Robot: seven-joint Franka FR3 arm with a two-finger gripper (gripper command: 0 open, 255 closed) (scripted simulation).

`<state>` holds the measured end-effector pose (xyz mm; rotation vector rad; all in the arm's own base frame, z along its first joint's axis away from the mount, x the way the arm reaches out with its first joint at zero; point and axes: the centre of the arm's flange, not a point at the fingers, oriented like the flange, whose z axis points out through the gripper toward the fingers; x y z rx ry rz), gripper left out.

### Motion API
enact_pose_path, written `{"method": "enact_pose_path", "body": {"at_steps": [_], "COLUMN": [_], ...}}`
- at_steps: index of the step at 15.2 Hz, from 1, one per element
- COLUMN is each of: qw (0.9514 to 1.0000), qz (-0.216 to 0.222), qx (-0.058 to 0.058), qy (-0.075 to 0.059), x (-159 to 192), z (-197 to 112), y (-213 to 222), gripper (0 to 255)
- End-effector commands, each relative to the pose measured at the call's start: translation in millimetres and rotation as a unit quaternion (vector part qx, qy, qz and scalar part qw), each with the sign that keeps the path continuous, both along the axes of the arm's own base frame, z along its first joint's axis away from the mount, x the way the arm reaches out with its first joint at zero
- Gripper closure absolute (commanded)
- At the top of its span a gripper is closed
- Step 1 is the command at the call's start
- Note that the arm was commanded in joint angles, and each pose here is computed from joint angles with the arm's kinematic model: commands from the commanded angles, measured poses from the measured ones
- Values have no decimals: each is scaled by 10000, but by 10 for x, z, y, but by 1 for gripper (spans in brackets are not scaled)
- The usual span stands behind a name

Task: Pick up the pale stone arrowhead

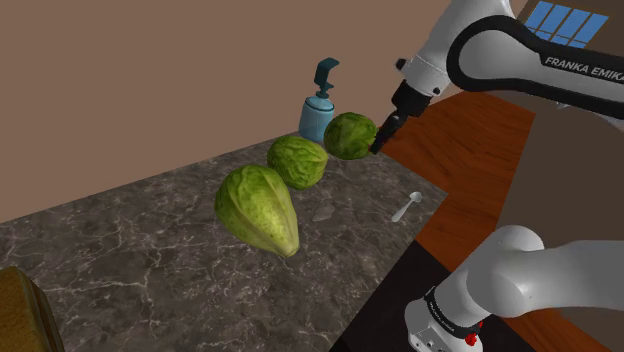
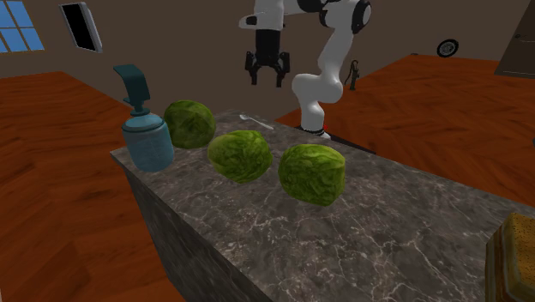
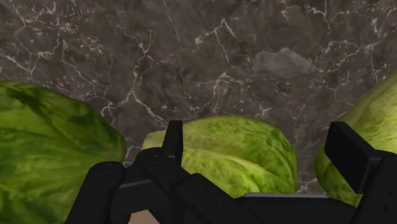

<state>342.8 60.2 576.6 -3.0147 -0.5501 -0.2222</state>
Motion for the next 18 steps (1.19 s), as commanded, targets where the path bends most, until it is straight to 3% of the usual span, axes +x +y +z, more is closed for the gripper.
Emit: {"method": "enact_pose_path", "body": {"at_steps": [1, 4, 8, 11, 15, 18], "qw": [9993, 9957, 9862, 9755, 9575, 9575], "qz": [373, 912, 1627, 2157, 2828, 2828], "qx": [-71, -176, -314, -417, -547, -547], "qy": [12, 40, 78, 106, 142, 142], "x": [88, 172, 243, 265, 255, 255], "z": [-228, -551, -989, -1324, -1761, -1920], "y": [164, 392, 698, 923, 1204, 1204], "gripper": [0, 0, 0, 0, 0, 0]}}
